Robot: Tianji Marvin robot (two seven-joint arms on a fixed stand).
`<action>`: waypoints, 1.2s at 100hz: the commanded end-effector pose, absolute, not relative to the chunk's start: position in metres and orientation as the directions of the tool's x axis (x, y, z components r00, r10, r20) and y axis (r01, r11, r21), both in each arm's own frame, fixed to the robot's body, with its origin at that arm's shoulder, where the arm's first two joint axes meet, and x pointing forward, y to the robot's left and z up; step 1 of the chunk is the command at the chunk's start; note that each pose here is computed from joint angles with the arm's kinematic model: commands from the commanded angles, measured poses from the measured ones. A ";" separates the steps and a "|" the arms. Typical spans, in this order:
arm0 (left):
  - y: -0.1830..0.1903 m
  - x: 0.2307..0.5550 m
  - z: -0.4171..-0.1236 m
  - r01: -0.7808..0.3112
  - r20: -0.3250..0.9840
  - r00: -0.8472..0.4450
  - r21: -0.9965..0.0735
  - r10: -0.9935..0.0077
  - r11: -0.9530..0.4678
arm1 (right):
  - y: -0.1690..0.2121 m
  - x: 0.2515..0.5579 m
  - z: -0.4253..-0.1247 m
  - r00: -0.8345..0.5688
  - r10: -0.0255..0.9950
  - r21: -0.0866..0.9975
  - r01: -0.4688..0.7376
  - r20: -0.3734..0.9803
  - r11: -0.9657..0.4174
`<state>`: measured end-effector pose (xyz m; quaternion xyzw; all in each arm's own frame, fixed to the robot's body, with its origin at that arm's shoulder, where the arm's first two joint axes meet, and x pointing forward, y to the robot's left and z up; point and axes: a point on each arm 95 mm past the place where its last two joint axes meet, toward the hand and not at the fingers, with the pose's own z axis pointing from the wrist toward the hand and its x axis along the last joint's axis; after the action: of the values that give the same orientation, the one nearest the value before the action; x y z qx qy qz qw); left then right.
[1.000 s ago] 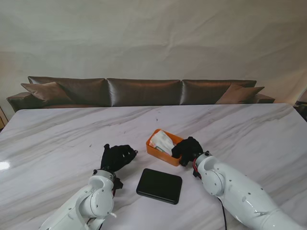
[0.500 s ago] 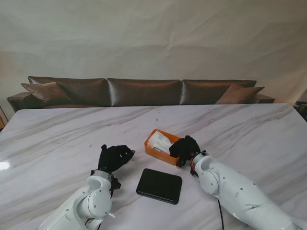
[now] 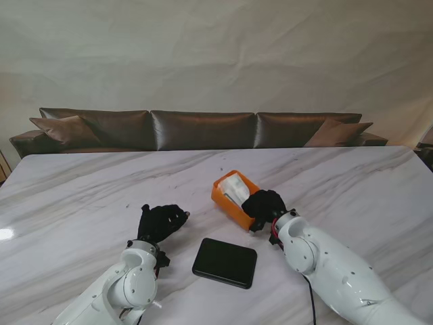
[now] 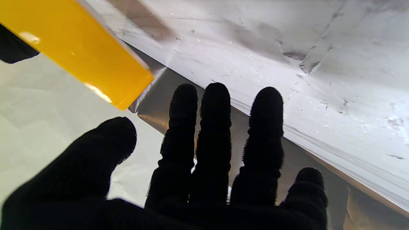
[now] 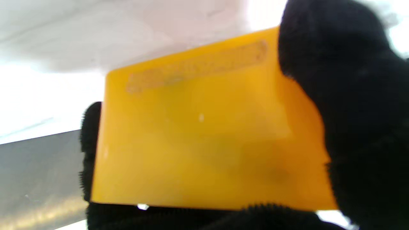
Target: Refill a tissue box and feed the first sheet
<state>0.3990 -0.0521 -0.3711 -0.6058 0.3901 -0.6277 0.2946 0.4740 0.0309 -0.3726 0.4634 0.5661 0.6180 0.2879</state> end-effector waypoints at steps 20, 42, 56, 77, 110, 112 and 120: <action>-0.064 0.405 -0.358 -0.110 0.571 -0.174 -0.821 -0.803 -0.560 | 0.017 0.458 -0.319 -0.329 0.869 0.921 0.254 0.370 -0.296; -0.089 0.415 -0.348 -0.097 0.557 -0.313 -0.824 -0.769 -0.558 | 0.010 0.430 -0.274 -0.305 0.817 0.860 0.323 0.489 -0.394; -0.109 0.418 -0.341 -0.074 0.559 -0.389 -0.811 -0.732 -0.580 | 0.011 0.414 -0.255 -0.310 0.781 0.828 0.353 0.543 -0.435; -0.129 0.415 -0.334 -0.103 0.595 -0.457 -0.774 -0.662 -0.625 | 0.015 0.402 -0.241 -0.334 0.759 0.819 0.366 0.559 -0.442; -0.138 0.412 -0.339 -0.154 0.592 -0.512 -0.776 -0.622 -0.612 | 0.021 0.403 -0.240 -0.345 0.749 0.815 0.372 0.565 -0.444; -0.138 0.412 -0.340 -0.152 0.591 -0.514 -0.776 -0.622 -0.612 | 0.022 0.403 -0.241 -0.346 0.748 0.815 0.372 0.566 -0.445; -0.139 0.412 -0.342 -0.150 0.587 -0.519 -0.778 -0.622 -0.610 | 0.023 0.403 -0.241 -0.347 0.745 0.813 0.371 0.569 -0.449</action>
<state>0.4116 -0.1367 -0.3384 -0.4641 0.4100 -0.7700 0.1537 0.4032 0.0204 -0.2400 0.5525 0.5035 0.6471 0.1498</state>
